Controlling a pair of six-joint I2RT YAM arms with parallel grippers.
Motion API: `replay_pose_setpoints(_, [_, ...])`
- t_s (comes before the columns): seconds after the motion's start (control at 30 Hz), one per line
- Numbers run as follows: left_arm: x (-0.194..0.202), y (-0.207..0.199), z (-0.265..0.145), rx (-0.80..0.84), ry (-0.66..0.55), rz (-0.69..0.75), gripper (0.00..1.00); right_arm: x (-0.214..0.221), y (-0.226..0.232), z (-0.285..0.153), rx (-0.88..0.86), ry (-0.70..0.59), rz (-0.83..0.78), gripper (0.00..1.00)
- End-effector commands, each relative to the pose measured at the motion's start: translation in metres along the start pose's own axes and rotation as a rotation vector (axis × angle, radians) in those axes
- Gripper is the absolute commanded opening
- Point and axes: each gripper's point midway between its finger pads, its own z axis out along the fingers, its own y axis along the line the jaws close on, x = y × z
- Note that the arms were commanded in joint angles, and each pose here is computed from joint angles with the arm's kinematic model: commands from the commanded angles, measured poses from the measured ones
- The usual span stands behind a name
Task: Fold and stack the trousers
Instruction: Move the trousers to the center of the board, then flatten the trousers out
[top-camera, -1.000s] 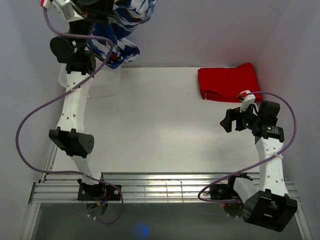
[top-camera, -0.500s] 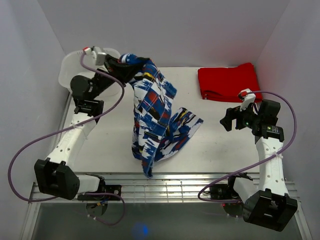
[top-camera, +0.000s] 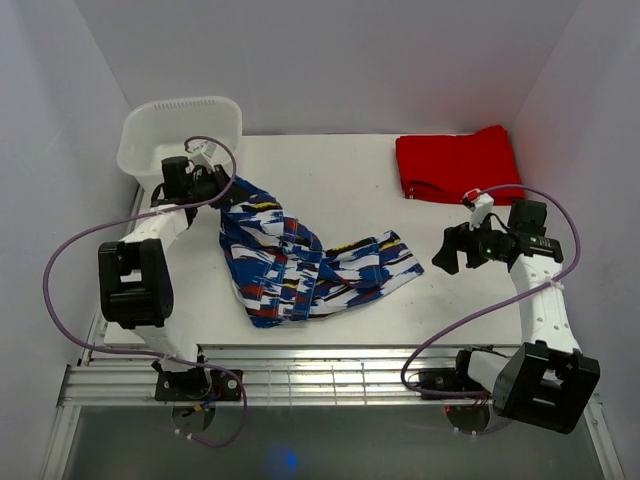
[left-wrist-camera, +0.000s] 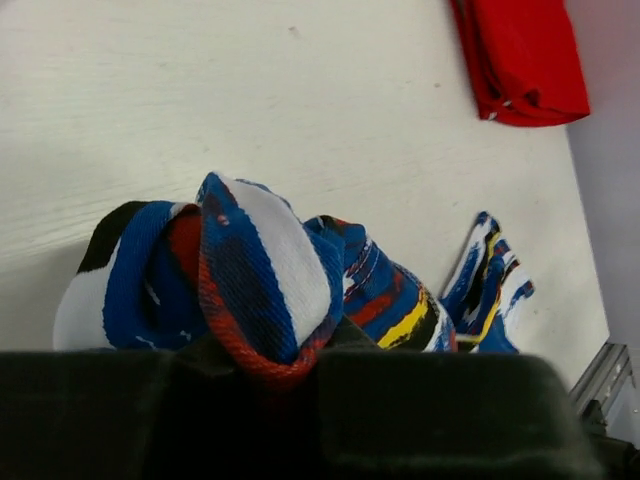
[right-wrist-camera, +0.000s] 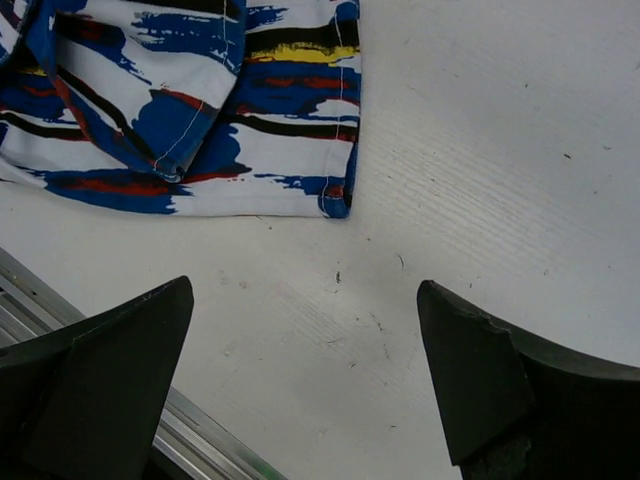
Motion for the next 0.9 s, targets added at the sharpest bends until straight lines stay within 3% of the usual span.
replay_pose_setpoints(0.0, [-0.006,0.001,-0.018,0.043,0.099,-0.030,0.30,-0.006,0.005,0.006,-0.045,0.016,-0.050,0.99])
replay_pose_setpoints(0.03, [-0.007,-0.004,-0.021,0.067,0.122,0.000,0.57,-0.004,0.004,0.009,-0.042,0.034,-0.054,1.00])
replay_pose_setpoints(0.13, [-0.022,-0.031,-0.043,0.142,0.149,0.188,0.97,-0.002,0.004,0.027,-0.031,0.098,-0.092,1.00])
replay_pose_setpoints(0.27, [-0.018,-0.070,-0.065,0.124,0.226,0.508,0.98,-0.003,0.013,0.062,-0.038,0.183,-0.136,1.00])
replay_pose_setpoints(0.37, [0.017,-0.099,-0.061,0.092,0.332,0.604,0.98,-0.008,0.013,0.084,-0.033,0.208,-0.060,1.00])
replay_pose_setpoints(0.5, [0.081,-0.127,-0.046,0.067,0.463,0.595,0.98,-0.007,0.018,0.111,-0.067,0.218,0.045,1.00])
replay_pose_setpoints(0.57, [0.111,-0.120,-0.036,-0.053,0.526,0.596,0.98,-0.002,0.019,0.125,-0.074,0.244,0.069,1.00])
replay_pose_setpoints(0.7, [0.123,-0.094,-0.022,-0.260,0.528,0.571,0.98,0.009,0.008,0.148,-0.028,0.305,0.078,0.95])
replay_pose_setpoints(0.87, [0.123,-0.101,-0.016,-0.217,0.497,0.553,0.98,0.026,0.016,0.168,-0.088,0.373,0.124,0.95])
